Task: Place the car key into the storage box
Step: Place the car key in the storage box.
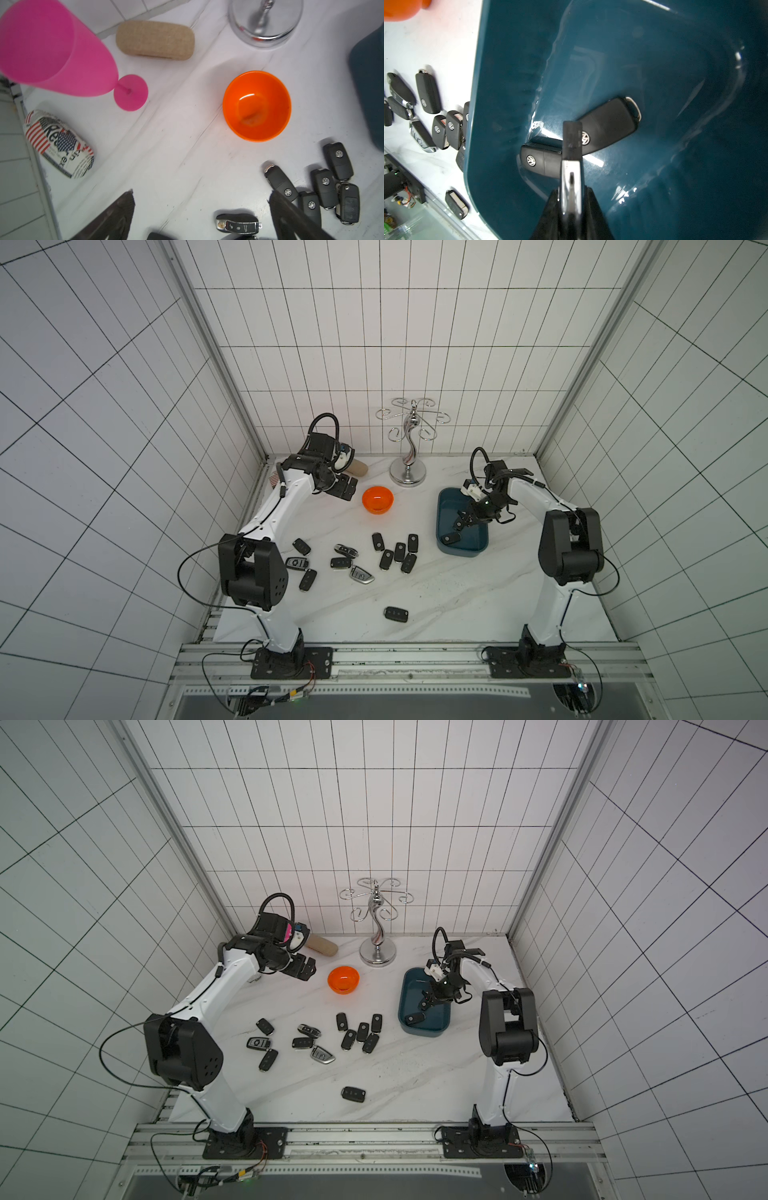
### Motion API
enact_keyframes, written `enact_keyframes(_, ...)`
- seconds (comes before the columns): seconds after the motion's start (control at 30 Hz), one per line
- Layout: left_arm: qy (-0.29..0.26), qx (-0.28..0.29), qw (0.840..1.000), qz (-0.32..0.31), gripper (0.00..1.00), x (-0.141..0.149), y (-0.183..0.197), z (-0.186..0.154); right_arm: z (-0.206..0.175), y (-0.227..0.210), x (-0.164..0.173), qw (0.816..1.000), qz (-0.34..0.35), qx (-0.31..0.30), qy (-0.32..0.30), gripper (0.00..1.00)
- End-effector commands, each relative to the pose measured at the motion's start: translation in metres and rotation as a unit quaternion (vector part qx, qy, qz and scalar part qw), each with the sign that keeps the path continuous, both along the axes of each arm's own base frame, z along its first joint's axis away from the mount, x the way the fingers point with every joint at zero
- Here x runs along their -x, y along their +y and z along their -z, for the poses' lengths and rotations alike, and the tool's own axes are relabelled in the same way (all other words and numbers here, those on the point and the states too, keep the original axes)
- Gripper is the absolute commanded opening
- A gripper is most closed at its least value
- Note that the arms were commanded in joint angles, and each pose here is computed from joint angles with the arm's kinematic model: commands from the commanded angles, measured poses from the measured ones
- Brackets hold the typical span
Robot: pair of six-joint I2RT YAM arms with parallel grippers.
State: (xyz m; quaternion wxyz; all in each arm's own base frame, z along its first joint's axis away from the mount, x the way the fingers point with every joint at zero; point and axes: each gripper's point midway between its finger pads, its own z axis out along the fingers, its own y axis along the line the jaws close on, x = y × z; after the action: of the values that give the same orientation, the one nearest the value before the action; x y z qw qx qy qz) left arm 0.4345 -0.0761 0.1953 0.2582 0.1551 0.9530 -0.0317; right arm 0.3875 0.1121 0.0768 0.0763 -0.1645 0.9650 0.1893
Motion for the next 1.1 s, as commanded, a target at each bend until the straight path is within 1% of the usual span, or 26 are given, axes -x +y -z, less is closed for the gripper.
enact_keyframes(0.0, 0.05, -0.003, 0.995, -0.085, 0.99, 0.011, 0.044, 0.015, 0.018, 0.007, 0.001, 0.999, -0.028, 0.024, -0.001, 0.02)
enact_keyframes(0.1, 0.068, 0.014, 0.991, -0.116, 0.99, 0.016, 0.065, 0.019, 0.024, 0.015, -0.002, 0.998, -0.046, 0.041, -0.018, 0.02)
enact_keyframes(0.23, 0.088, 0.008, 0.986, -0.142, 0.99, 0.023, 0.088, 0.027, 0.032, 0.023, -0.005, 0.998, -0.054, 0.043, -0.009, 0.02)
enact_keyframes(0.4, 0.102, 0.001, 0.983, -0.154, 0.99, 0.03, 0.104, 0.036, 0.044, 0.027, -0.008, 0.997, -0.055, 0.054, -0.007, 0.02)
enact_keyframes(0.5, 0.115, -0.008, 0.981, -0.159, 0.98, 0.037, 0.111, 0.044, 0.05, 0.027, -0.008, 0.997, -0.055, 0.056, -0.005, 0.04)
enact_keyframes(0.53, 0.123, -0.007, 0.98, -0.159, 0.97, 0.041, 0.112, 0.047, 0.05, 0.028, -0.008, 0.997, -0.057, 0.055, -0.007, 0.07)
enact_keyframes(0.63, 0.155, -0.007, 0.975, -0.159, 0.94, 0.058, 0.118, 0.058, 0.051, 0.03, -0.004, 0.996, -0.063, 0.06, -0.009, 0.22)
enact_keyframes(0.73, 0.189, -0.008, 0.968, -0.167, 0.92, 0.08, 0.122, 0.068, 0.051, 0.031, -0.003, 0.996, -0.067, 0.062, -0.01, 0.32)
enact_keyframes(0.9, 0.22, -0.018, 0.956, -0.194, 0.93, 0.108, 0.124, 0.084, 0.049, 0.033, -0.003, 0.995, -0.072, 0.063, -0.015, 0.41)
enact_keyframes(0.97, 0.24, -0.009, 0.949, -0.203, 0.92, 0.116, 0.121, 0.091, 0.046, 0.034, -0.003, 0.995, -0.072, 0.064, -0.021, 0.43)
enact_keyframes(1.03, 0.244, 0.003, 0.946, -0.211, 0.91, 0.116, 0.118, 0.094, 0.043, 0.034, -0.003, 0.995, -0.073, 0.063, -0.025, 0.44)
enact_keyframes(1.07, 0.244, 0.01, 0.945, -0.217, 0.89, 0.114, 0.116, 0.096, 0.042, 0.034, -0.004, 0.995, -0.073, 0.063, -0.027, 0.44)
